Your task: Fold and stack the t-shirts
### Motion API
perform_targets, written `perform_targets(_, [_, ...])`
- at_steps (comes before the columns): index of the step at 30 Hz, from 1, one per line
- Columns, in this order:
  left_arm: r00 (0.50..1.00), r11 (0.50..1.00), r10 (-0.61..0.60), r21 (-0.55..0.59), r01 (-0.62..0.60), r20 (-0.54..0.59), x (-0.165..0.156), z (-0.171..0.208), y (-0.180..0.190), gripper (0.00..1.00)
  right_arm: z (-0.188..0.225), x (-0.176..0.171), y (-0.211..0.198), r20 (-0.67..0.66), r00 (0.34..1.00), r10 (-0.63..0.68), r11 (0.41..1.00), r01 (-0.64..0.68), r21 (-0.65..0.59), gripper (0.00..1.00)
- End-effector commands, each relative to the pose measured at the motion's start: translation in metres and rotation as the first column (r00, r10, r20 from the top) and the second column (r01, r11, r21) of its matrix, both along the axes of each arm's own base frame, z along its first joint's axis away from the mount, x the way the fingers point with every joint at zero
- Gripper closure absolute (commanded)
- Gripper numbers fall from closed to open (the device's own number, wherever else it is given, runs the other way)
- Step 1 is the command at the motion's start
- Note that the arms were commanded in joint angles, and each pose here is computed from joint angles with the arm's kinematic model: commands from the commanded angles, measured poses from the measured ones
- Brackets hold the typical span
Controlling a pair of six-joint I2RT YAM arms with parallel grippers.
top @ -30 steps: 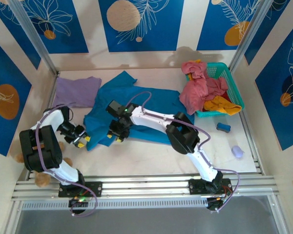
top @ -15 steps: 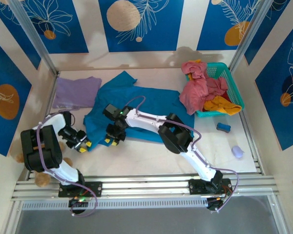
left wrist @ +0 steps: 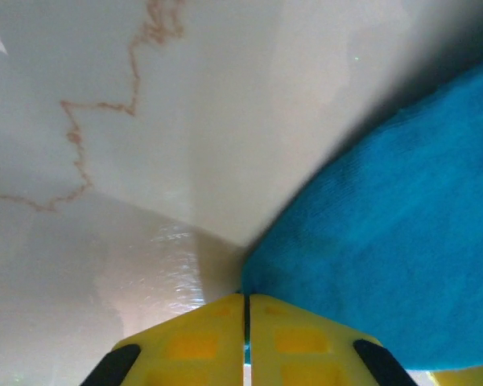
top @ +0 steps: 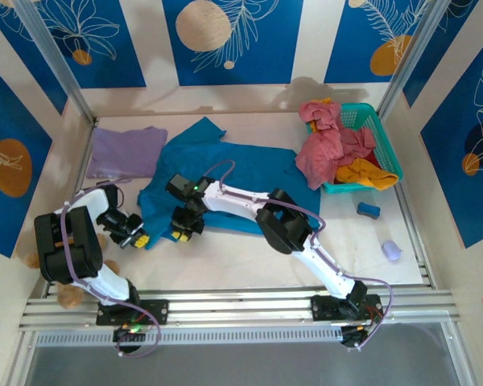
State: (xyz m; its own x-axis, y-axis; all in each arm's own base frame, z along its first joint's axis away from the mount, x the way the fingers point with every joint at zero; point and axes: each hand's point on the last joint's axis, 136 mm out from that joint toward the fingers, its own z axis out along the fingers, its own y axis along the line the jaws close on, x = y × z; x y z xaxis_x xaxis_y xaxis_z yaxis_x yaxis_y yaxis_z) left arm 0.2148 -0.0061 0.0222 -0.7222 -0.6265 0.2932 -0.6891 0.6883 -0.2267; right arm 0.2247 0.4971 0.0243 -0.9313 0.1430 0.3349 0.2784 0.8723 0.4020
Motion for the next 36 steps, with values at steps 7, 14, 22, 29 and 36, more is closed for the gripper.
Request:
perform_targets(7, [0.998,0.999,-0.03,0.028,0.028,0.049,0.002,0.019,0.005,1.0,0.022,0.006,-0.007,0.035,0.999,-0.012,1.0,0.012,0.016,1.0])
perform_targets(14, [0.997,0.999,-0.044,0.032,0.042,0.069,0.005,0.032,0.005,1.0,0.04,0.01,-0.012,0.064,0.998,-0.017,0.999,0.014,0.041,1.0])
perform_targets(22, [0.982,1.0,0.01,-0.028,-0.004,0.187,0.038,0.075,-0.001,1.0,0.066,0.03,-0.022,0.124,0.991,-0.046,0.995,0.035,0.088,1.0])
perform_targets(29, [0.959,0.997,0.044,-0.076,-0.023,0.282,0.095,0.103,-0.004,1.0,0.073,0.069,-0.026,0.165,0.983,-0.077,0.988,0.053,0.144,1.0])
perform_targets(36, [0.941,0.993,0.021,-0.118,0.02,0.339,0.148,0.113,-0.017,1.0,0.084,0.112,-0.034,0.192,0.976,-0.101,0.979,0.063,0.195,1.0])
